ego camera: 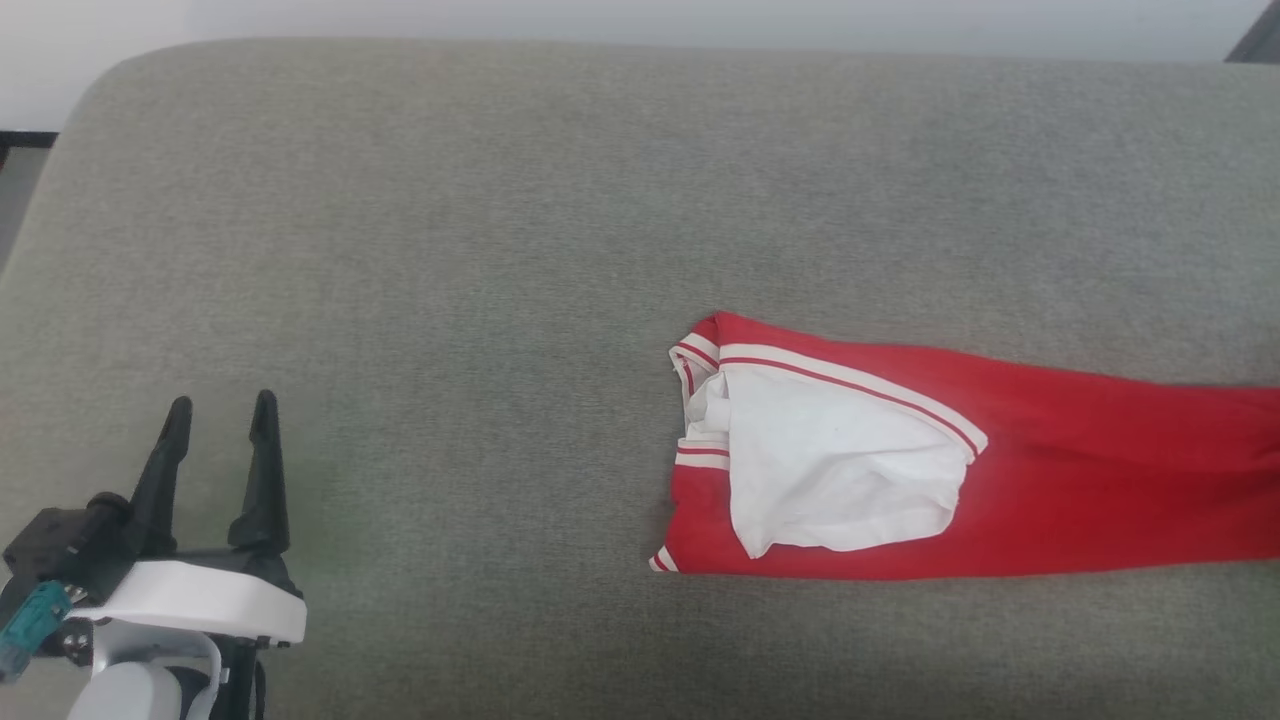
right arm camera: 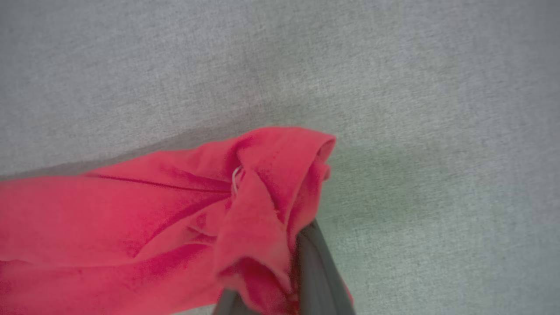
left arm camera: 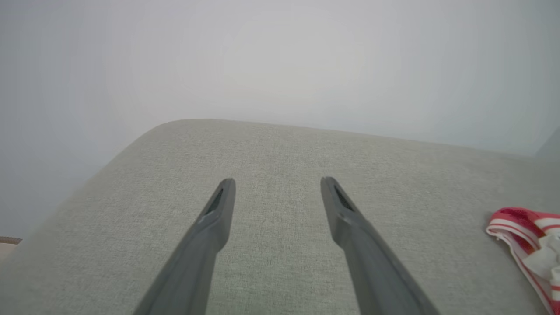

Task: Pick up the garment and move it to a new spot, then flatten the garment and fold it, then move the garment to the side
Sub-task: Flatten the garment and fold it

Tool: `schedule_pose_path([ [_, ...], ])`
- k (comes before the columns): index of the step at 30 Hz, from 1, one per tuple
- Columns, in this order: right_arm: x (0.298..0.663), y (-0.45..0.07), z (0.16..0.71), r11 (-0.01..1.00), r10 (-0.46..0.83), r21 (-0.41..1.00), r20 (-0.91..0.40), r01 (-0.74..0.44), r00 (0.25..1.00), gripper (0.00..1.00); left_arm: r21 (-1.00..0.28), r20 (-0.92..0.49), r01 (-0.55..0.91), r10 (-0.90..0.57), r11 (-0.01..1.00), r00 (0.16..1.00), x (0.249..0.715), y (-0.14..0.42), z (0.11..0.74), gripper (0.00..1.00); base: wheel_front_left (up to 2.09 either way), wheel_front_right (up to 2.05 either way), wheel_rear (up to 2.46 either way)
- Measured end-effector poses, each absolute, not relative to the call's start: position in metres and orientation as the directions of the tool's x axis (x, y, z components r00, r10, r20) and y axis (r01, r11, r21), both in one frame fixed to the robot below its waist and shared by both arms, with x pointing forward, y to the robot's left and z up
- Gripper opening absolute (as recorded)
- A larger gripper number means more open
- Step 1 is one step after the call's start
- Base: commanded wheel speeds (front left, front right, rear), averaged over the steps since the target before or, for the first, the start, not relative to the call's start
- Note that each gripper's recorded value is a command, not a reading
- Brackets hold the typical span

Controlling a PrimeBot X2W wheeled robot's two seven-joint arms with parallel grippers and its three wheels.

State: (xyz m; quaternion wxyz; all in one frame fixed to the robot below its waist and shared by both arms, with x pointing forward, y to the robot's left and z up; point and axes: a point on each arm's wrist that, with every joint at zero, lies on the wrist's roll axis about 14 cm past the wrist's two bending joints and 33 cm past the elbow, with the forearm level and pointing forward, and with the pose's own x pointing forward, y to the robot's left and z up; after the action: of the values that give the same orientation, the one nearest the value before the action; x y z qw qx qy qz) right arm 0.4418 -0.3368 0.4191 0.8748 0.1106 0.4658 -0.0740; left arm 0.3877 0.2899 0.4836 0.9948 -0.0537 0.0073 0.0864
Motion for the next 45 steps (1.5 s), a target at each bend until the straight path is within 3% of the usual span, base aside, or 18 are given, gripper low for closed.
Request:
schedule_pose_path([
  [7, 0.444, -0.335, 0.426, 0.972, -0.02, 0.118, -0.82, 0.204, 0.571, 0.0, -0.11, -0.021, -0.138, 0.136, 0.984, 0.99, 0.399, 0.28, 0.479, 1.0, 0.0, 0.0, 0.0],
  [12, 0.449, -0.305, 0.441, 0.977, 0.074, 0.179, -0.787, 0.113, 0.613, 0.0, -0.105, -0.012, -0.132, 0.131, 0.986, 0.991, 0.4, 0.279, 0.481, 1.0, 0.0, 0.0, 0.0],
  [16, 0.451, -0.25, 0.453, 0.961, 0.23, 0.274, -0.741, -0.03, 0.631, 0.0, -0.112, -0.005, -0.134, 0.134, 0.985, 0.991, 0.398, 0.28, 0.482, 1.0, 0.0, 0.0, 0.0],
  [27, 0.441, -0.102, 0.46, 0.84, 0.54, 0.395, -0.673, -0.372, 0.506, 0.0, -0.113, 0.001, -0.145, 0.147, 0.983, 0.989, 0.388, 0.283, 0.486, 1.0, 0.0, 0.0, 0.0],
  [39, 0.435, -0.007, 0.446, 0.73, 0.65, 0.414, -0.665, -0.543, 0.368, 0.0, -0.121, 0.009, -0.188, 0.19, 0.975, 0.982, 0.372, 0.294, 0.491, 1.0, 0.0, 0.0, 0.0],
  [40, 0.435, 0.0, 0.445, 0.722, 0.66, 0.422, -0.658, -0.548, 0.363, 0.36, -0.124, 0.012, -0.192, 0.195, 0.974, 0.981, 0.37, 0.296, 0.492, 1.0, 0.0, 0.0, 0.0],
  [41, 0.435, 0.002, 0.446, 0.718, 0.663, 0.419, -0.655, -0.555, 0.363, 0.81, -0.125, 0.012, -0.194, 0.197, 0.973, 0.98, 0.37, 0.296, 0.492, 1.0, 0.0, 0.0, 0.0],
  [42, 0.435, 0.004, 0.447, 0.717, 0.664, 0.419, -0.653, -0.558, 0.363, 1.0, -0.128, 0.014, -0.195, 0.198, 0.972, 0.98, 0.369, 0.296, 0.493, 1.0, 0.0, 0.0, 0.0],
  [45, 0.433, 0.005, 0.449, 0.71, 0.672, 0.429, -0.648, -0.558, 0.358, 1.0, -0.135, 0.021, -0.197, 0.202, 0.971, 0.979, 0.37, 0.298, 0.495, 1.0, 0.0, 0.0, 0.0],
])
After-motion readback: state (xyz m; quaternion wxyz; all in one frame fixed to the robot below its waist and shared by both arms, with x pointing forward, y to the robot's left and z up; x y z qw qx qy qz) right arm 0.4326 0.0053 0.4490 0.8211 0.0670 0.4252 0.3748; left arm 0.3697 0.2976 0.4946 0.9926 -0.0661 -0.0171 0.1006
